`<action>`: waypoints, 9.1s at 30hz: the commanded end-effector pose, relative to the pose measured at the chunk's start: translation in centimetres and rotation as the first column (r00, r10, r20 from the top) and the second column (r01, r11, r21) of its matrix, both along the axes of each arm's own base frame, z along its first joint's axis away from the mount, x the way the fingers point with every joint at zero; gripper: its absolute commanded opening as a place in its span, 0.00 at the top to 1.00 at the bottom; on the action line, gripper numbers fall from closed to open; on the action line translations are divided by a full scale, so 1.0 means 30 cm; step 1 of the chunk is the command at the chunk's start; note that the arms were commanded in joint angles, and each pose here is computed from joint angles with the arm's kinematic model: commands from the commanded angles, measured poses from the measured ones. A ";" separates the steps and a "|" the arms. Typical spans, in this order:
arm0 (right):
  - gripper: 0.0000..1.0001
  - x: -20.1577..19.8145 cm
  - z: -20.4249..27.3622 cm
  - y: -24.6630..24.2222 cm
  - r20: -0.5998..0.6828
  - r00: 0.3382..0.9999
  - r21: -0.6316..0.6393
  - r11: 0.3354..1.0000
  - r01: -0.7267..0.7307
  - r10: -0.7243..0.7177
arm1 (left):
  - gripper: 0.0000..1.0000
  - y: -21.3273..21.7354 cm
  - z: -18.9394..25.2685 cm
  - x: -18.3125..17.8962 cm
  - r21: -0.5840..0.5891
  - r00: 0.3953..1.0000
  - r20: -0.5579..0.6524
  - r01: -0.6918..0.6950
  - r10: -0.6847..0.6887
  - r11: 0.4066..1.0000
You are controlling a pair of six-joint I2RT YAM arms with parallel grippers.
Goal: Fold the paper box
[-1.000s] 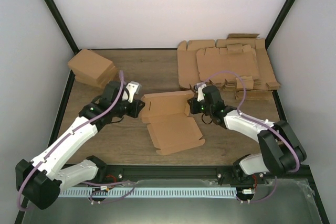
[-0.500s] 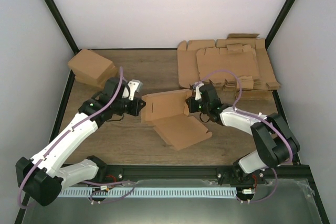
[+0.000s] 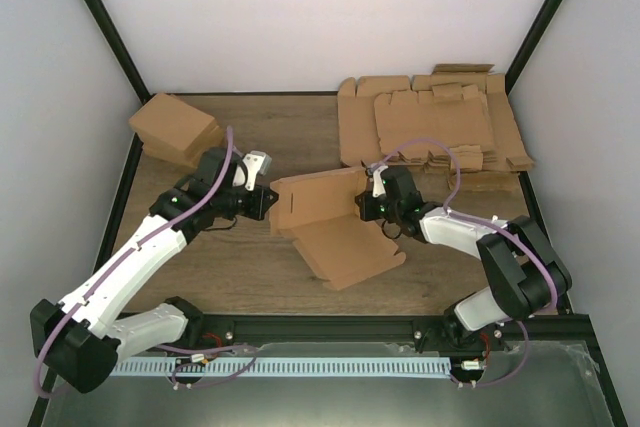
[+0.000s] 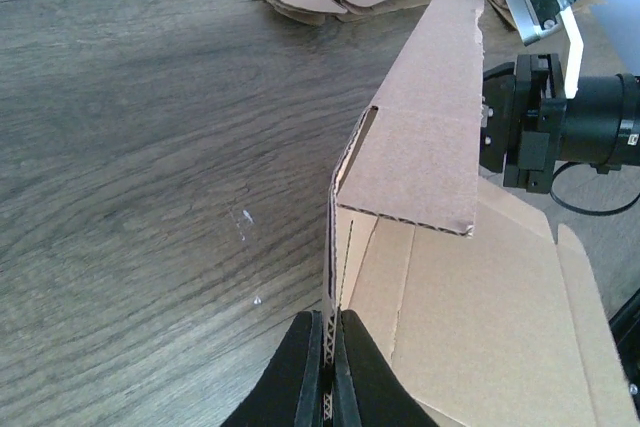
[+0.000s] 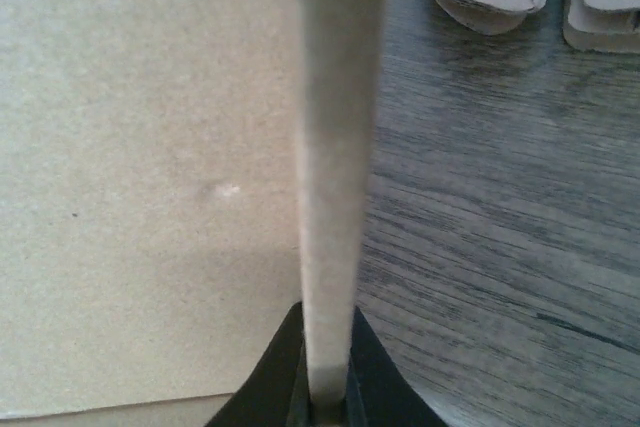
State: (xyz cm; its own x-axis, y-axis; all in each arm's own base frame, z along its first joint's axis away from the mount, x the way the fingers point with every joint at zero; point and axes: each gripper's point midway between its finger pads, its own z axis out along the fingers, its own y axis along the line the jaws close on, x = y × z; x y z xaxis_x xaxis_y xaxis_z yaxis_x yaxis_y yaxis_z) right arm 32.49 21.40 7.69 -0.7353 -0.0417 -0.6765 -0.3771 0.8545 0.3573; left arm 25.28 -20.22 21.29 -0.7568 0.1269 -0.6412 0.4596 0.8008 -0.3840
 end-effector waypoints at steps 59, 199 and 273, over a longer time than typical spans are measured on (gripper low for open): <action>0.00 -0.134 0.702 0.170 0.735 0.620 -0.174 0.960 -0.219 0.274 | 0.92 0.026 0.288 0.103 0.268 0.986 0.110 0.091 -0.124 0.959; 0.99 -0.124 0.232 0.109 0.547 0.820 -0.081 0.964 0.253 -0.169 | 0.07 -0.084 0.097 0.047 -0.483 0.980 0.025 0.185 -0.198 0.856; 0.99 -0.115 0.218 0.160 0.549 0.825 -0.179 0.945 0.273 -0.134 | 0.49 -0.083 -0.004 0.143 -0.553 0.982 -0.173 -0.037 -0.071 0.833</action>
